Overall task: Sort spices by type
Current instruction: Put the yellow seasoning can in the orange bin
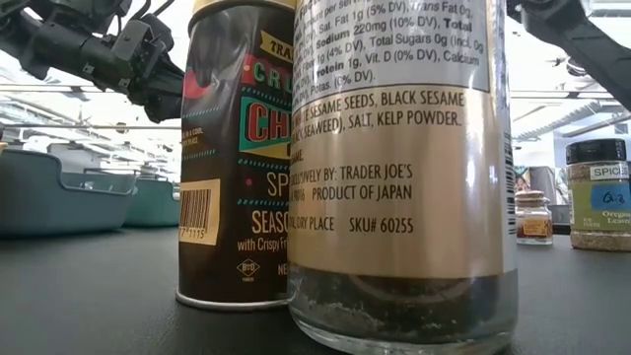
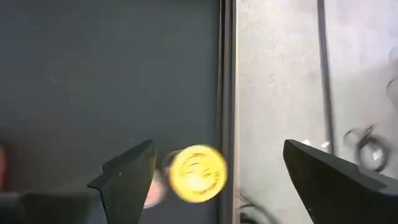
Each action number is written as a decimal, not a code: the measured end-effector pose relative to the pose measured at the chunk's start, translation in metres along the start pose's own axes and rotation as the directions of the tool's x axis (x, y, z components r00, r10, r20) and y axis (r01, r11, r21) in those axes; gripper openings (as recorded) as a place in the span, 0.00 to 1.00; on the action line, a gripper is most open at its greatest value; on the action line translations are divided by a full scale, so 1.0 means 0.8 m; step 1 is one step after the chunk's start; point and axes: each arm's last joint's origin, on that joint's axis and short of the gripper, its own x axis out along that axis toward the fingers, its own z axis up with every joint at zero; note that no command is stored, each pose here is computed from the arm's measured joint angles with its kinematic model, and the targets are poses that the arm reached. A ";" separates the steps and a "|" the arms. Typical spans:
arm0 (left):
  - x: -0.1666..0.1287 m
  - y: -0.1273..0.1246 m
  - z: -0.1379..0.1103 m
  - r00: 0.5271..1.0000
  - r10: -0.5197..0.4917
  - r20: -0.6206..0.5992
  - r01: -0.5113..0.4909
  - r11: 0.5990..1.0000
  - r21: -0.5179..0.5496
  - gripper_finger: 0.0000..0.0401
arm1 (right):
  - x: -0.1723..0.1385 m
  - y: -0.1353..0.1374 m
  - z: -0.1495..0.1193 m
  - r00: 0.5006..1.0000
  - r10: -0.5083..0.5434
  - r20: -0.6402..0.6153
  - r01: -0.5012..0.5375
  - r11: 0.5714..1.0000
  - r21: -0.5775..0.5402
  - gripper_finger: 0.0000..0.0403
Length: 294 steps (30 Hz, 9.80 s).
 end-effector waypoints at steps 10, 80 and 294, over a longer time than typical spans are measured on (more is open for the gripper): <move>0.000 0.000 0.000 1.000 0.002 -0.002 -0.001 1.000 0.017 0.71 | 0.057 0.001 -0.030 0.979 0.027 -0.203 -0.067 0.978 -0.197 0.86; 0.000 0.001 0.000 1.000 0.021 -0.002 -0.020 0.999 0.025 0.71 | 0.003 0.000 0.014 0.985 -0.014 -0.174 -0.012 0.989 -0.149 0.54; 0.157 -0.042 0.077 0.973 -0.124 -0.193 0.159 0.971 0.178 0.71 | -0.093 -0.003 -0.199 0.829 0.004 -0.559 0.515 0.387 0.765 0.75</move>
